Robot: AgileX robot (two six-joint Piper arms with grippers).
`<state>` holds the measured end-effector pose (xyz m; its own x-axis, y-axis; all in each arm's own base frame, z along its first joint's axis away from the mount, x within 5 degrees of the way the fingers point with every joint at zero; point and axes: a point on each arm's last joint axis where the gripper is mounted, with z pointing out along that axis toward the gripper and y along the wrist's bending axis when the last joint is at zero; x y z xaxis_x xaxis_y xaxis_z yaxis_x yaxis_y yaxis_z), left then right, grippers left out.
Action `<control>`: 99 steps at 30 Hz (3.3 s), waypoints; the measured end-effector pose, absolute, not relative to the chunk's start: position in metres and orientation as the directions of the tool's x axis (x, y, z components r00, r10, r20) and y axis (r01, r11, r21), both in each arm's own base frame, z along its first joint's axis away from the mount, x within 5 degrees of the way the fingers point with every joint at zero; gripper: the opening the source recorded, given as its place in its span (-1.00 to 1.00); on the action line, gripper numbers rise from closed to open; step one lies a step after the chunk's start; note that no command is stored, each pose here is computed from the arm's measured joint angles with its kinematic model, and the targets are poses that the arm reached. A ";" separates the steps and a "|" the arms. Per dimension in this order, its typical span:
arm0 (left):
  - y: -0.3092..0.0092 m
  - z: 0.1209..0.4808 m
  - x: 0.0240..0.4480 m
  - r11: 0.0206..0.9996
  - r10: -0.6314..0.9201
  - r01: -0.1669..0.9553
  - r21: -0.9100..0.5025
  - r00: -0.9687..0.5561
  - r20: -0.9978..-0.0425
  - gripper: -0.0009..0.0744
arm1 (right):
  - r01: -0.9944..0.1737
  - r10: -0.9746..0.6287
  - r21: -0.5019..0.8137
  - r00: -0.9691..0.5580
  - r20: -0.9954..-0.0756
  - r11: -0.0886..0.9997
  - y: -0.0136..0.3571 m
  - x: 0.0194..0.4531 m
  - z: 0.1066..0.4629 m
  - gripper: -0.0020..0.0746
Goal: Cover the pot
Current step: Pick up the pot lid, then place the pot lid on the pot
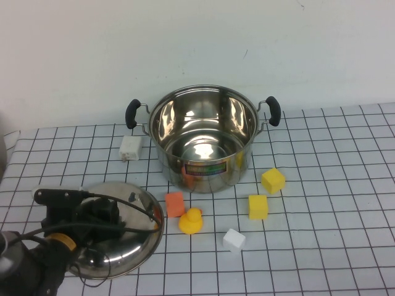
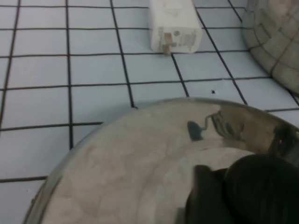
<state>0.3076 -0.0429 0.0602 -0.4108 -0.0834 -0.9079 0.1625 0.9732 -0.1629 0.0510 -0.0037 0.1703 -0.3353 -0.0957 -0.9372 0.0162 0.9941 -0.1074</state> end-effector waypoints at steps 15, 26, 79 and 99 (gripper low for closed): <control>-0.034 0.092 0.315 0.973 -0.197 0.054 -0.224 -0.306 -0.931 -0.10 | 0.016 -0.096 -0.107 -0.335 -0.937 0.994 -0.004 0.051 0.170 -0.92; -0.021 0.182 0.308 0.999 -0.040 -0.018 -0.039 -0.091 -0.995 -0.10 | 0.016 -0.096 -0.107 -0.335 -0.937 0.994 -0.004 0.051 0.170 -0.92; -0.207 0.198 0.464 0.862 0.049 0.499 -0.090 -0.258 -0.965 -0.10 | 0.016 -0.096 -0.107 -0.335 -0.937 0.994 -0.004 0.051 0.170 -0.92; -0.210 0.183 0.467 0.853 0.005 0.504 -0.133 -0.262 -0.965 -0.10 | 0.016 -0.096 -0.107 -0.335 -0.937 0.994 -0.004 0.051 0.170 -0.92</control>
